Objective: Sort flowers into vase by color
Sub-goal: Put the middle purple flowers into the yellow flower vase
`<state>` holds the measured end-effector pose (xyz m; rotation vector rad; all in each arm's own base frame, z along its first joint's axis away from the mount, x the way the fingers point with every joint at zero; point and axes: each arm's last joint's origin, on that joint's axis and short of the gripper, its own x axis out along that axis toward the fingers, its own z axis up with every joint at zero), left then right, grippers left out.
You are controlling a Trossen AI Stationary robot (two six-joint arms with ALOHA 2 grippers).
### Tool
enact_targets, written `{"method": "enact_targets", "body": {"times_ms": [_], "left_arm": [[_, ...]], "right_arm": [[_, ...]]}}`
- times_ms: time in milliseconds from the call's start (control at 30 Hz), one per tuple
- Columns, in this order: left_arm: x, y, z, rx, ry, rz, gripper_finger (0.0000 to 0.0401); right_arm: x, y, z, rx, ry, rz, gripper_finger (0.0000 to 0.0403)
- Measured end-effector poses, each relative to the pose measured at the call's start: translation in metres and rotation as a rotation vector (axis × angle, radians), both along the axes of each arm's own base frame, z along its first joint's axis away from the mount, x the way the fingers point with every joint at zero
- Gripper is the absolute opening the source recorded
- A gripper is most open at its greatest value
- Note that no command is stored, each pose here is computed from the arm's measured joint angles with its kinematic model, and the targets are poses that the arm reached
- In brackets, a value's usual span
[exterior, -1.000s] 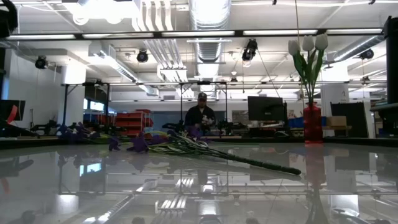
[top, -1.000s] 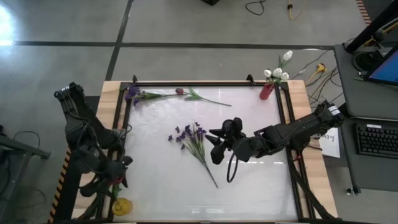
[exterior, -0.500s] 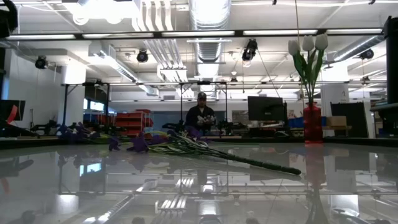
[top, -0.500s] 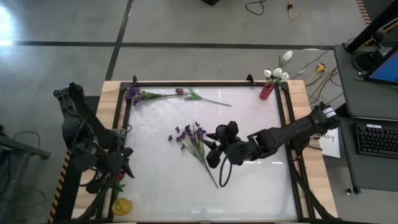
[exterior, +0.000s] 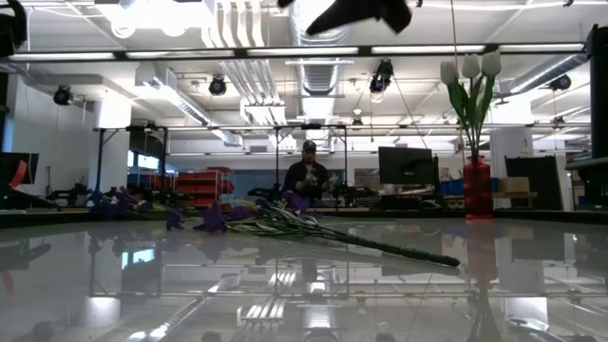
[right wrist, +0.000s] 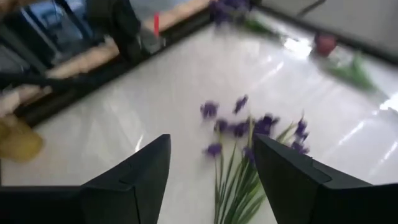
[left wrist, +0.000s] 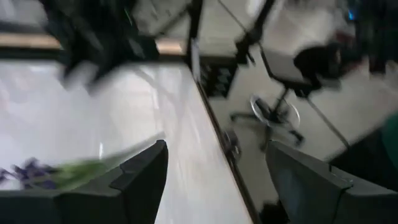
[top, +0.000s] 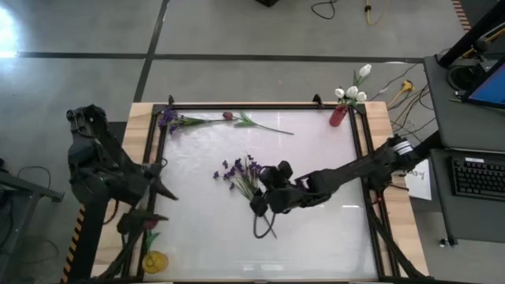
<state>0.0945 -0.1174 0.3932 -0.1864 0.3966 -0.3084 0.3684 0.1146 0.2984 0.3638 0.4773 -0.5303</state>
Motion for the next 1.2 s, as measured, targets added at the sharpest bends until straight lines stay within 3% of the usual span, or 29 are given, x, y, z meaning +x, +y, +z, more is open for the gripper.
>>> {"method": "enact_targets", "body": {"times_ms": [233, 367, 533, 733, 933, 1200], "left_arm": [[-0.003, 0.013, 0.033, -0.04, -0.124, 0.193, 0.0243], [0.001, 0.011, 0.035, -0.048, -0.148, 0.307, 0.024], [0.01, 0.001, 0.026, -0.068, -0.15, 0.42, 0.024], [0.024, -0.006, 0.017, -0.108, -0.171, 0.603, 0.0239], [0.044, -0.001, 0.011, -0.168, -0.208, 0.8, 0.0239], [0.061, 0.002, 0.005, -0.199, -0.198, 0.88, 0.0239]], "right_arm": [[0.033, -0.01, -0.065, 0.02, 0.211, 0.083, 0.0225], [0.048, -0.011, -0.11, 0.006, 0.346, 0.173, 0.023], [0.058, -0.009, -0.153, 0.008, 0.448, 0.167, 0.0236], [0.063, -0.009, -0.171, 0.033, 0.477, 0.127, 0.0211], [0.064, -0.01, -0.175, 0.049, 0.475, 0.103, 0.0158], [0.065, -0.013, -0.172, 0.008, 0.448, 0.085, 0.0058]]}}
